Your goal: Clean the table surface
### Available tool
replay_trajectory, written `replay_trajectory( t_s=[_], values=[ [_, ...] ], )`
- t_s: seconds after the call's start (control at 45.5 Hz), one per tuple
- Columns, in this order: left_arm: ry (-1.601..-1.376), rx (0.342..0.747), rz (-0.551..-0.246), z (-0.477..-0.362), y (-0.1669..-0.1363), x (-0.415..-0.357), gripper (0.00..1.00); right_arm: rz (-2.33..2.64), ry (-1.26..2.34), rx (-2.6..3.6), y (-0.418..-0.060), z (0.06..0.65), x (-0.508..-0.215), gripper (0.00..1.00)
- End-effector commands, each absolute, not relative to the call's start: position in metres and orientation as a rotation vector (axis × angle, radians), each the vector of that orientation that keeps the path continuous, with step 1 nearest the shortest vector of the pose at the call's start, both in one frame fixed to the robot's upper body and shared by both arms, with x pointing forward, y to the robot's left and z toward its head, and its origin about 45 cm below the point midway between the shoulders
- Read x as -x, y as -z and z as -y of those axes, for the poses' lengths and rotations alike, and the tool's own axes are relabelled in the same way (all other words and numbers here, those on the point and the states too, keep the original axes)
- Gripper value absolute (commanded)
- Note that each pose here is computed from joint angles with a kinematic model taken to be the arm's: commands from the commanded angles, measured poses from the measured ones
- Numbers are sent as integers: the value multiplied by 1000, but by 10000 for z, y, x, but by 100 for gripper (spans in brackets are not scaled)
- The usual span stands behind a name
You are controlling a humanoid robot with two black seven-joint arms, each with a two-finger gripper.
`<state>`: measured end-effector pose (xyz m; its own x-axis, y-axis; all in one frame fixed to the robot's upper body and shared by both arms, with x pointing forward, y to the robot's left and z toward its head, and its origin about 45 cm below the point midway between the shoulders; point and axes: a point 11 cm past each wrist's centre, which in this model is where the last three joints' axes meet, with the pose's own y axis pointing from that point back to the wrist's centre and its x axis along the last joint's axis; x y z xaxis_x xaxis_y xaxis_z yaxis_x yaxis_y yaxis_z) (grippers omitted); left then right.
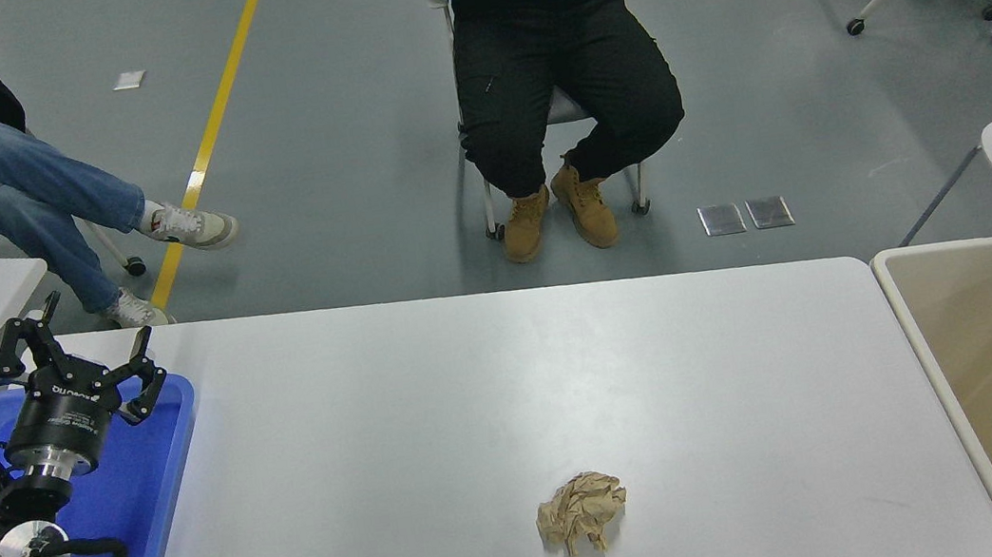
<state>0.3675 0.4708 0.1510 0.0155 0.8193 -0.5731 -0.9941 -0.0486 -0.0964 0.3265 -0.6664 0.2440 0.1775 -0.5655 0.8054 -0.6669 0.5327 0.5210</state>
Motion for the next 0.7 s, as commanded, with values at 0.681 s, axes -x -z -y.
replay_trajectory(
  t_s=[0.681],
  values=[
    [-1533,565,-394,-4707,-1510,-3675,100,1418,-12,-1145,-1086,6068,-2929,0]
  ],
)
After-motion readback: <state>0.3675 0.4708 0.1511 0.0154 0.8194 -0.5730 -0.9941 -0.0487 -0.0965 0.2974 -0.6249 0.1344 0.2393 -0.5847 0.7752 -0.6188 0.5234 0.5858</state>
